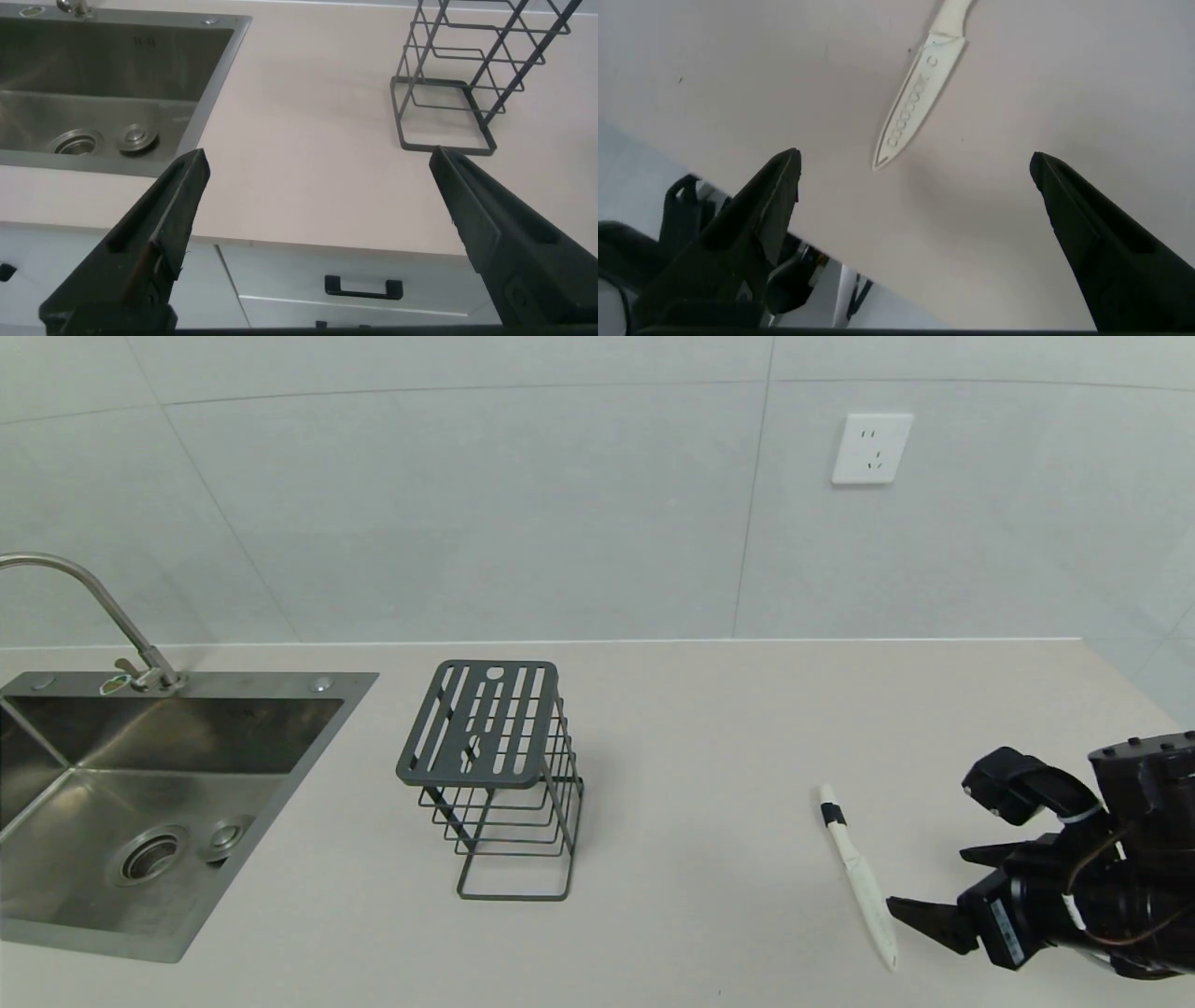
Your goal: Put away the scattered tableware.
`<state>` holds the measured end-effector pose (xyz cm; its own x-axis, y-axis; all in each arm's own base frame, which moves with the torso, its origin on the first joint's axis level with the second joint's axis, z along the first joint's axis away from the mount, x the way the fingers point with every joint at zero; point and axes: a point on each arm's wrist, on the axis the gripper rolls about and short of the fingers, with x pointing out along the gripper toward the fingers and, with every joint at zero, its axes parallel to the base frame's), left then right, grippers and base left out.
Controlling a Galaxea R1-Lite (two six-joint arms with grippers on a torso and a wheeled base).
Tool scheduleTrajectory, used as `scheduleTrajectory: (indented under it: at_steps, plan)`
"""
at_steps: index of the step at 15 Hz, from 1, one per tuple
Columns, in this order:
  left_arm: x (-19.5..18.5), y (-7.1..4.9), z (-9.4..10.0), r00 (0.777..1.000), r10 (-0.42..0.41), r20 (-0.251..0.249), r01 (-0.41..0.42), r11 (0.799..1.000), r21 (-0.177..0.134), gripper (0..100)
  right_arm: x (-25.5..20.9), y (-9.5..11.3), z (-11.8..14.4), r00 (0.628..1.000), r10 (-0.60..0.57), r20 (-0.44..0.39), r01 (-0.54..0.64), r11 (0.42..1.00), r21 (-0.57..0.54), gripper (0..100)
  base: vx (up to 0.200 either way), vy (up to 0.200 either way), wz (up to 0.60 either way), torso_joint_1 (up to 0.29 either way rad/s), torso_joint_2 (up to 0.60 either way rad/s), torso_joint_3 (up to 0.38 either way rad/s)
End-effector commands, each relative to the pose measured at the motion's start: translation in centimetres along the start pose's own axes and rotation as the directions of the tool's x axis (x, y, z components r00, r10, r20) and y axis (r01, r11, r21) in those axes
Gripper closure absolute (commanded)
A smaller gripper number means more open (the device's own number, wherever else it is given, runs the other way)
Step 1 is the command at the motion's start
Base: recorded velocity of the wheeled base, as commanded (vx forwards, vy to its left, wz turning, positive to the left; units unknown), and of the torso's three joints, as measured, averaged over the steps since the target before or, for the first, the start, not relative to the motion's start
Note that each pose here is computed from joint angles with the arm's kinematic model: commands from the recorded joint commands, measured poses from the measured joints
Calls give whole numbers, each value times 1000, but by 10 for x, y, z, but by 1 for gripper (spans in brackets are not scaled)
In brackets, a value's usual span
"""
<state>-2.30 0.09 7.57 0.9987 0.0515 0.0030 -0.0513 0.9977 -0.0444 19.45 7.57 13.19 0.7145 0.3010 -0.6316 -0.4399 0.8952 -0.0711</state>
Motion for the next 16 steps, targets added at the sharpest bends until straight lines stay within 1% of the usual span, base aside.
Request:
scheduleTrajectory:
  at_steps: [1, 4, 6, 7, 10, 12, 13, 14, 15, 16]
  plan:
    - [0, 0, 0, 1000, 1, -1, -1, 1000, 0, 0, 19, 2, 2, 999, -10, -37, 10, 1000, 6, 0, 0, 0, 0, 0, 0, 0]
    - [0, 0, 0, 1000, 1, -1, -1, 1000, 1, 0, 33, 14, 10, 999, 12, -49, -10, 999, 37, 0, 0, 0, 0, 0, 0, 0]
    - [0, 0, 0, 1000, 1, -1, -1, 1000, 1, 0, 44, 22, 22, 999, -10, -38, 13, 997, 73, 0, 0, 0, 0, 0, 0, 0]
    - [0, 0, 0, 1000, 1, -1, -1, 1000, 0, 0, 50, 25, 23, 999, -7, -49, 11, 997, 78, 0, 0, 0, 0, 0, 0, 0]
    - [0, 0, 0, 1000, -1, -1, 1, 1000, 1, 0, 61, 24, 16, 994, -50, -96, 57, 996, 72, 0, 0, 0, 0, 0, 0, 0]
    - [0, 0, 0, 1000, -1, -1, 1, 1000, 3, 0, 65, 18, 11, 988, -86, -127, 97, 992, 83, 0, 0, 0, 0, 0, 0, 0]
    - [0, 0, 0, 1000, 1, -1, -1, 1000, 8, 0, 67, 17, 11, 987, -93, -131, 105, 991, 87, 0, 0, 0, 0, 0, 0, 0]
    - [0, 0, 0, 1000, -1, -1, 1, 1000, 23, 0, 69, 17, 10, 985, -106, -139, 119, 989, 86, 0, 0, 0, 0, 0, 0, 0]
    - [0, 0, 0, 1000, -1, -1, 1, 1000, 31, 0, 72, 17, 8, 982, -112, -152, 125, 989, 83, 0, 0, 0, 0, 0, 0, 0]
    - [0, 0, 0, 1000, -1, -1, 1, 1000, 31, 0, 74, 17, 7, 981, -112, -158, 126, 989, 82, 0, 0, 0, 0, 0, 0, 0]
